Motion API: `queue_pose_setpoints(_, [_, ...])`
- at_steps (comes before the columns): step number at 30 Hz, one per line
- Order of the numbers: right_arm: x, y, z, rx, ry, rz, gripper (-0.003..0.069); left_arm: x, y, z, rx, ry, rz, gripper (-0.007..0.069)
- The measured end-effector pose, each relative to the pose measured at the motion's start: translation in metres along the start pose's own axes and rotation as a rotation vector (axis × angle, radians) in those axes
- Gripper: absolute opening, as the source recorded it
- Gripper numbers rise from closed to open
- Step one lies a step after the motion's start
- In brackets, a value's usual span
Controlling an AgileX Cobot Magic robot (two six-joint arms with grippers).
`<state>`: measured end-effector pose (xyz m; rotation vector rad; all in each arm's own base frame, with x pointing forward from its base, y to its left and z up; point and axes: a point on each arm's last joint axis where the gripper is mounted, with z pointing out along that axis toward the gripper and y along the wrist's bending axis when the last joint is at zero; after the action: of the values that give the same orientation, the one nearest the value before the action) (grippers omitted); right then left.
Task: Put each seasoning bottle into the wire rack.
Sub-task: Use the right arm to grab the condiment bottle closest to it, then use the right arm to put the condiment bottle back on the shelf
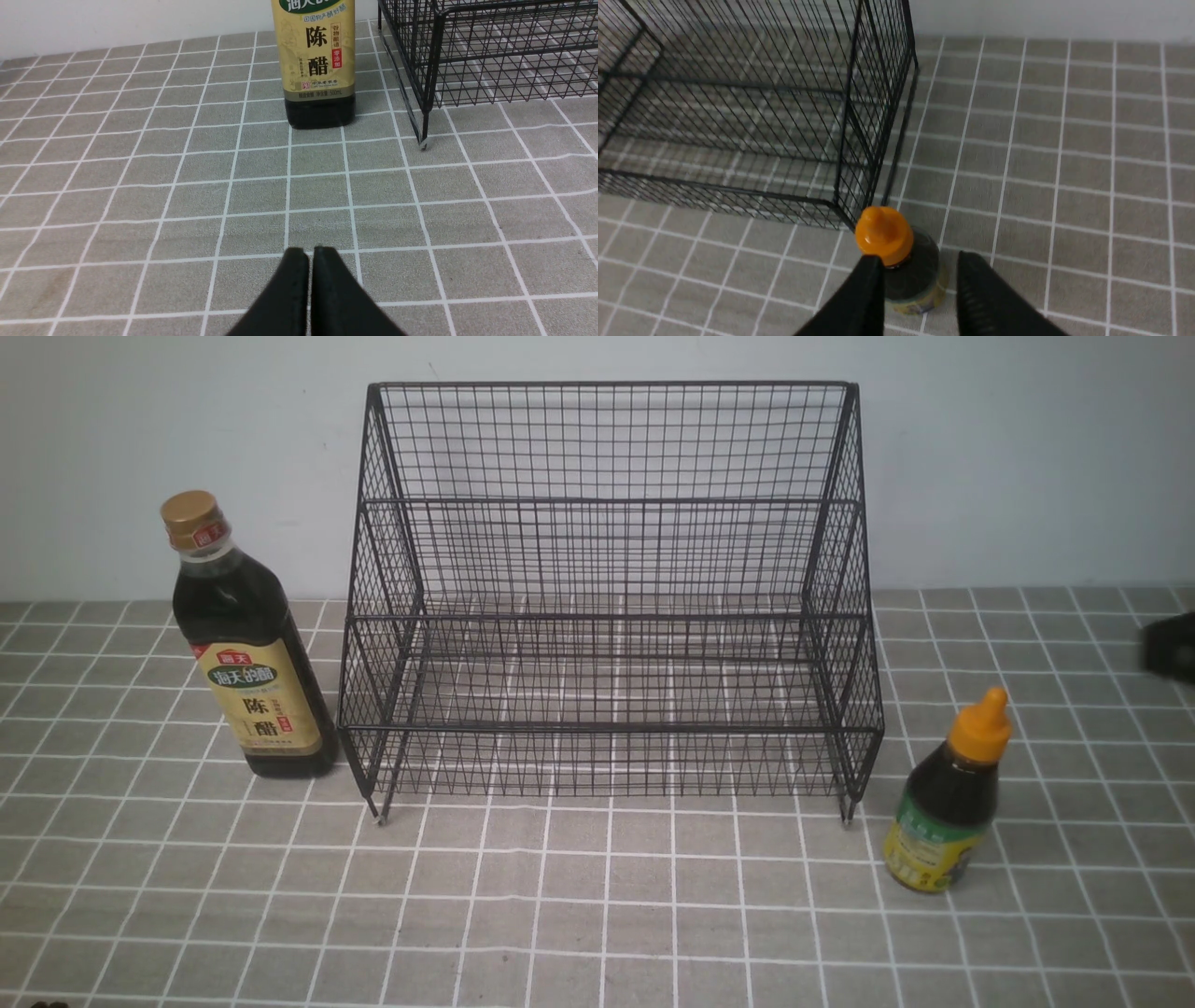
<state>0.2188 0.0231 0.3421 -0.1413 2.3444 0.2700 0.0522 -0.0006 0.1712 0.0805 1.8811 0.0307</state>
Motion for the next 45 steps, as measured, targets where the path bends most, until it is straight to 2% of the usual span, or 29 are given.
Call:
queue_pose_setpoints(1, [-0.006,-0.005,0.024,-0.008,0.086,0.013,0.0334,0.000,0.000,0.000,0.000,0.000,0.000,-0.0007])
queue_pose_setpoints(3, [-0.008,-0.006,0.034,-0.015,0.122,0.013,0.0367,0.000,0.000,0.000,0.000,0.000,0.000,-0.0007])
queue_pose_setpoints(6, [-0.009,0.000,0.051,-0.038,0.168,-0.008,0.0458,0.000,0.000,0.000,0.000,0.000,0.000,-0.0007])
queue_pose_setpoints(9, [-0.010,0.009,0.058,-0.057,0.164,-0.044,0.0507,0.000,0.000,0.000,0.001,0.000,0.000,-0.0007])
queue_pose_setpoints(15, [-0.013,0.018,0.074,-0.049,0.134,-0.075,0.0528,0.000,0.000,0.000,0.001,0.000,0.000,-0.0007])
queue_pose_setpoints(25, [-0.001,0.014,0.115,-0.034,0.257,-0.039,0.0514,0.000,0.000,0.000,0.001,0.000,0.000,-0.0007])
queue_pose_setpoints(27, [0.000,0.013,0.118,-0.027,0.268,-0.046,0.0449,0.000,0.000,0.000,0.001,0.000,0.000,-0.0007])
queue_pose_setpoints(30, [0.000,0.012,0.118,-0.018,0.272,-0.061,0.0300,0.000,0.000,0.000,0.001,0.000,0.000,-0.0007])
queue_pose_setpoints(31, [0.000,0.011,0.118,-0.013,0.272,-0.071,0.0286,0.000,0.000,0.000,0.001,0.000,0.000,-0.0007])
queue_pose_setpoints(38, [0.002,0.012,0.110,-0.017,0.297,-0.136,0.0293,0.000,0.000,0.000,0.001,0.000,0.000,-0.0007])
queue_pose_setpoints(45, [-0.021,0.022,0.054,-0.031,0.179,-0.228,0.0293,0.000,0.000,0.000,0.001,0.000,0.000,-0.0007])
